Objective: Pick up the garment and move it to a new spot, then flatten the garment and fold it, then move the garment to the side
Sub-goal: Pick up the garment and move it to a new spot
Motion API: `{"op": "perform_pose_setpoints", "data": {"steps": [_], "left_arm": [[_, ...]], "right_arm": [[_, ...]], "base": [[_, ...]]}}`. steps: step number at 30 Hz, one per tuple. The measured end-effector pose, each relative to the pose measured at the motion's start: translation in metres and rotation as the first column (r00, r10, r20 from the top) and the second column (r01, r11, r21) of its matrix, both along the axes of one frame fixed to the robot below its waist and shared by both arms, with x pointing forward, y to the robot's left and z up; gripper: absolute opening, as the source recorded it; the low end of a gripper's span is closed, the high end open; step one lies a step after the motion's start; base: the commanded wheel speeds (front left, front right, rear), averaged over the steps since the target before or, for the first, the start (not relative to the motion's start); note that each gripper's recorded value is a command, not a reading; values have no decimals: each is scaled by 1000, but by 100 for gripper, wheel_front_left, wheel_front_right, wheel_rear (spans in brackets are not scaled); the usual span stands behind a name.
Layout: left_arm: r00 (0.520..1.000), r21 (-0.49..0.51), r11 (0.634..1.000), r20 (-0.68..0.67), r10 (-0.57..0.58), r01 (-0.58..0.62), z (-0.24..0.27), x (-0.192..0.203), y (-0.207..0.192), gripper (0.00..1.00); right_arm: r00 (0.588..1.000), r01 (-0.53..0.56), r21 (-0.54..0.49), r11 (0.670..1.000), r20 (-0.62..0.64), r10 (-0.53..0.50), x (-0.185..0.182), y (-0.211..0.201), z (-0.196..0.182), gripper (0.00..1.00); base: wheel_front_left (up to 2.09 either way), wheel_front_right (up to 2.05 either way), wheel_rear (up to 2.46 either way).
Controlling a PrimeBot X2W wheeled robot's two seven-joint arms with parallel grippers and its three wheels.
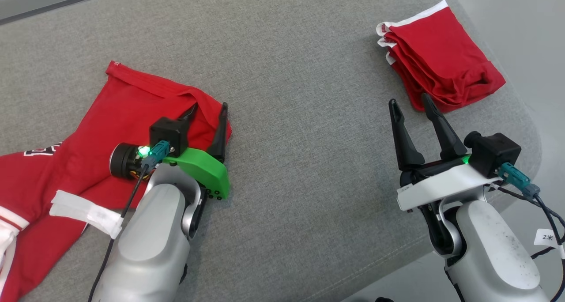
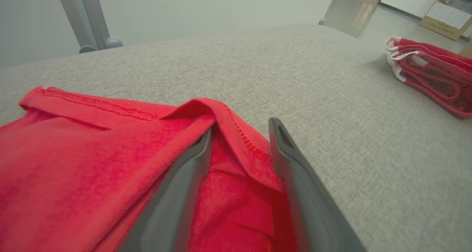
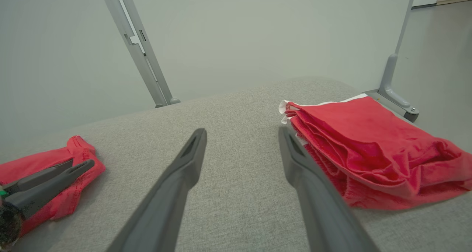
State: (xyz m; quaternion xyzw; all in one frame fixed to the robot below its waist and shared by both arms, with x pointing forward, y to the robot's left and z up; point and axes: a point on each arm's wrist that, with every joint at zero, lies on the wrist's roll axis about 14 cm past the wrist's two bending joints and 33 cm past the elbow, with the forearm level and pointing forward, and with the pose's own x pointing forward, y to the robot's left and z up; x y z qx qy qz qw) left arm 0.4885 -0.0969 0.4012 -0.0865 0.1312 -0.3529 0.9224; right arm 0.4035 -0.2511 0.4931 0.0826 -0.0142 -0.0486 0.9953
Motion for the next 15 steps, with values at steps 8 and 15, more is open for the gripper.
{"op": "perform_pose_setpoints", "data": {"steps": [8,15], "left_arm": [[988,-86,987,53,142,-138,35,8,30,100],[917,-129,924,137,375,-359,72,17,113,100]], "right_arm": [[1000,-26,-37,999,17,26,3,0,7,100],[996,-76,-59,995,33,78,9,14,11,100]], "base": [[0,0,0],[0,0,0]]}}
